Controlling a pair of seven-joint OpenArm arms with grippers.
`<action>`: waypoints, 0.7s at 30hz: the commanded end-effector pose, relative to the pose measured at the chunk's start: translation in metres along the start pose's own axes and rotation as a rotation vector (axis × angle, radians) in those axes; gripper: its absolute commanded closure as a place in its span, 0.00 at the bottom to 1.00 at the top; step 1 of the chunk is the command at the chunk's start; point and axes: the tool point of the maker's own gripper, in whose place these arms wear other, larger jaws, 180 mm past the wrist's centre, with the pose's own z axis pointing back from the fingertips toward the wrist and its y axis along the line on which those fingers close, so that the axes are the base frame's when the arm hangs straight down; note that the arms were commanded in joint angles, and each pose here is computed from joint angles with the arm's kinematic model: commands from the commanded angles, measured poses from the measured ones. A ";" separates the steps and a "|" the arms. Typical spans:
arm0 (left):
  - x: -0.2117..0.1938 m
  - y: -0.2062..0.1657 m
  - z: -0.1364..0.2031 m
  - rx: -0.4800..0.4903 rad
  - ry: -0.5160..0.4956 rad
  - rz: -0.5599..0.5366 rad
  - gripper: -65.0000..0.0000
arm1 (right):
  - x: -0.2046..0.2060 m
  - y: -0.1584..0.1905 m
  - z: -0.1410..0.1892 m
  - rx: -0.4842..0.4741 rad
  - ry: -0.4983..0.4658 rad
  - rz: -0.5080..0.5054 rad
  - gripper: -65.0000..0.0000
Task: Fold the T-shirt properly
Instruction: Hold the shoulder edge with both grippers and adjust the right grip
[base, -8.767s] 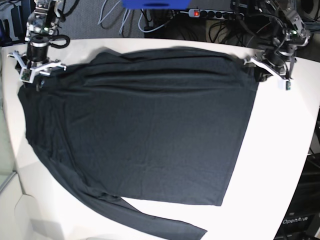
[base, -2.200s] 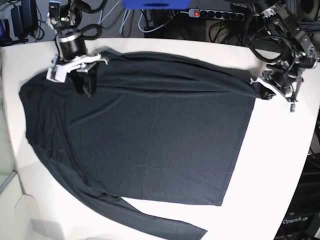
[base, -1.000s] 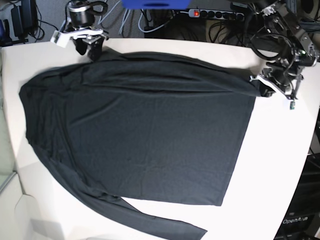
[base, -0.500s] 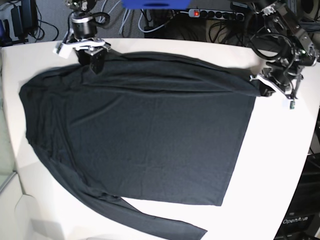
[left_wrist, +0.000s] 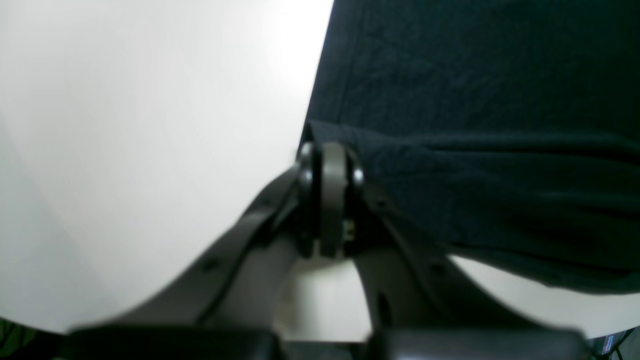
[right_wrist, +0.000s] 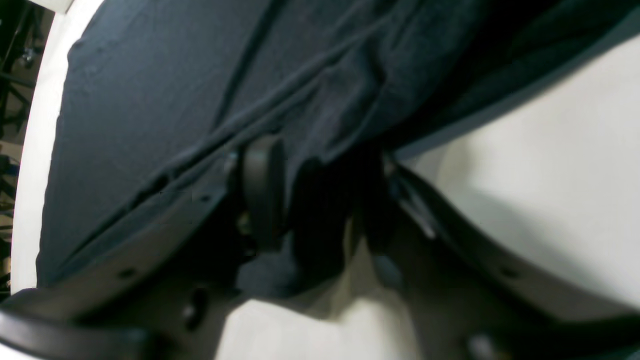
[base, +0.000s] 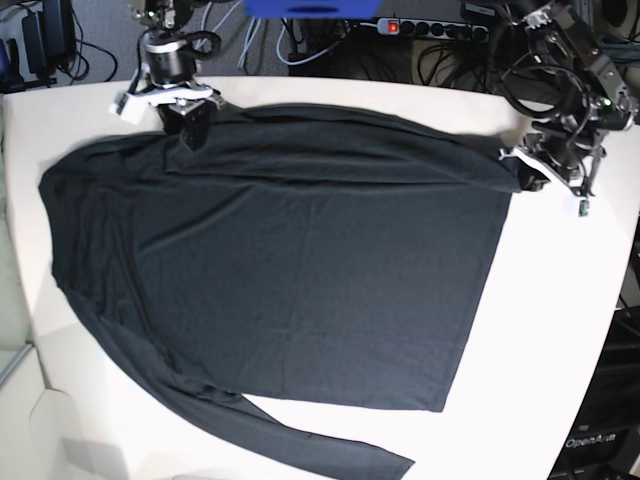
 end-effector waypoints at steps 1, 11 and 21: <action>0.015 0.001 0.004 0.002 -0.049 -0.017 1.00 | 0.006 0.002 0.002 0.008 -0.026 -0.001 0.73; 0.012 -0.006 0.002 -0.013 -0.050 -0.004 1.00 | 0.008 0.002 0.003 0.009 -0.028 0.006 1.00; 0.023 -0.008 0.001 -0.016 -0.075 0.005 1.00 | 0.032 0.008 0.002 0.046 -0.069 0.062 1.00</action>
